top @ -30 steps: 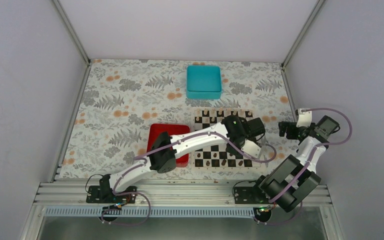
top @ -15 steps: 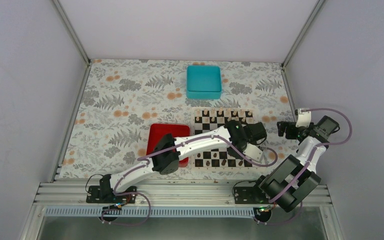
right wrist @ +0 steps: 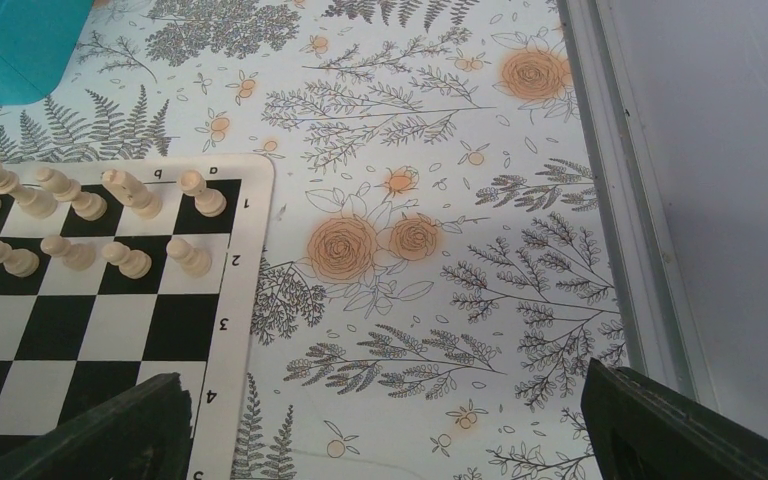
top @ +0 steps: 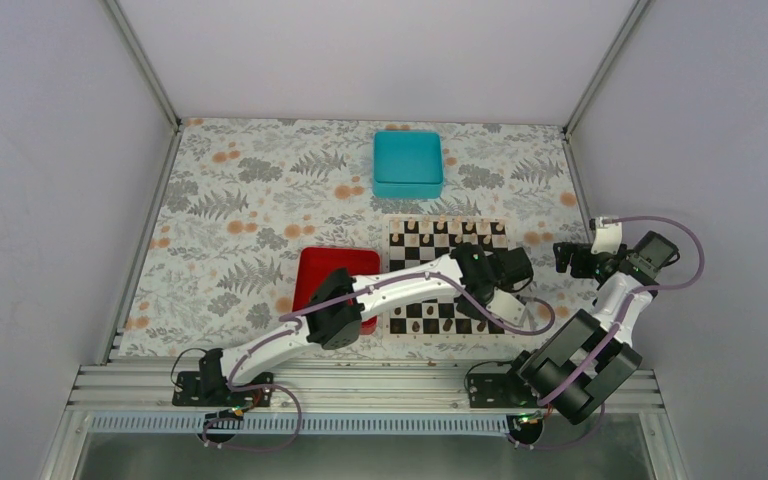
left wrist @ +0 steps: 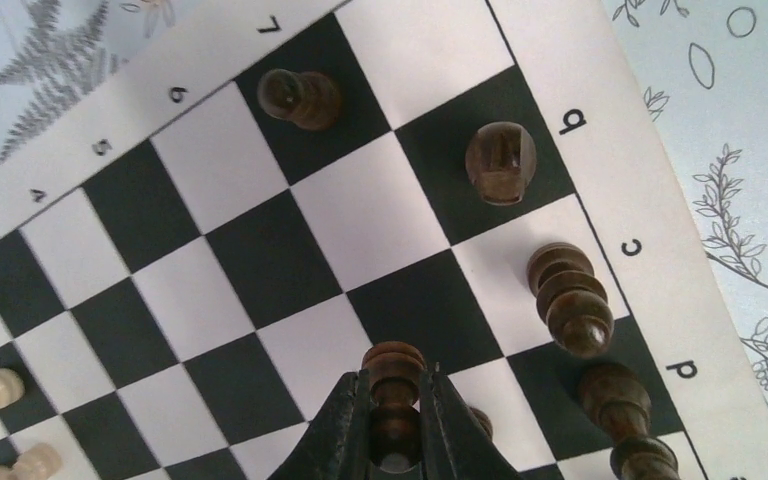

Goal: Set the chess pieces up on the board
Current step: Place the chess piece on the chessboard.

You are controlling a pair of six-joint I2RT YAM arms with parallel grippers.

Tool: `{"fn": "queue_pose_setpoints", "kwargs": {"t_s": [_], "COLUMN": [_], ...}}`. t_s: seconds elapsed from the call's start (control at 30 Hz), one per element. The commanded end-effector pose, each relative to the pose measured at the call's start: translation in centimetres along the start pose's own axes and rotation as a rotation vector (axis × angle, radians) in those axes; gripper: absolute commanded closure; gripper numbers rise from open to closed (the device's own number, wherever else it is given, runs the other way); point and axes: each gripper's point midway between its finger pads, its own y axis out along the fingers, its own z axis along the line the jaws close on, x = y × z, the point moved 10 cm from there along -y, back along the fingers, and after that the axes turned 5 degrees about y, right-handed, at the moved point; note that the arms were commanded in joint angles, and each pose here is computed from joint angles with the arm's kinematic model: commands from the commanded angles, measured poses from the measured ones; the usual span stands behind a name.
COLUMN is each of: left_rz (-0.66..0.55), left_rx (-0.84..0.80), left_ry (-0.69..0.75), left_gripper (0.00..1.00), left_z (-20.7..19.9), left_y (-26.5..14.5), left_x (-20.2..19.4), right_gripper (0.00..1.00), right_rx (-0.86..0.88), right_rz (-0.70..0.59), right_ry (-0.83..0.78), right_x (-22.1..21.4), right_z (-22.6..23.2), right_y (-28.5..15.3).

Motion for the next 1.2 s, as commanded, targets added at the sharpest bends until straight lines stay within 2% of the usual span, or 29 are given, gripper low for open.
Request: {"fn": "queue_pose_setpoints", "kwargs": {"t_s": [0.0, 0.77, 1.17], "left_rz": [0.000, 0.028, 0.033], "left_rx": [-0.053, -0.076, -0.057], "left_ry": [0.024, 0.023, 0.019], "left_gripper": [0.90, 0.90, 0.82], "left_z": [-1.0, -1.5, -1.2], "left_y": [2.1, 3.2, 3.1], "left_x": [0.3, -0.2, -0.3], "right_gripper": [0.00, 0.00, 0.00], "right_rx": [0.005, 0.000, 0.013], "right_rz": [-0.035, -0.040, -0.039], "right_ry": [-0.015, -0.020, -0.021], "right_x": [0.7, 0.7, 0.5], "right_z": [-0.1, 0.0, 0.1], "right_y": [-0.6, -0.7, -0.6]}}
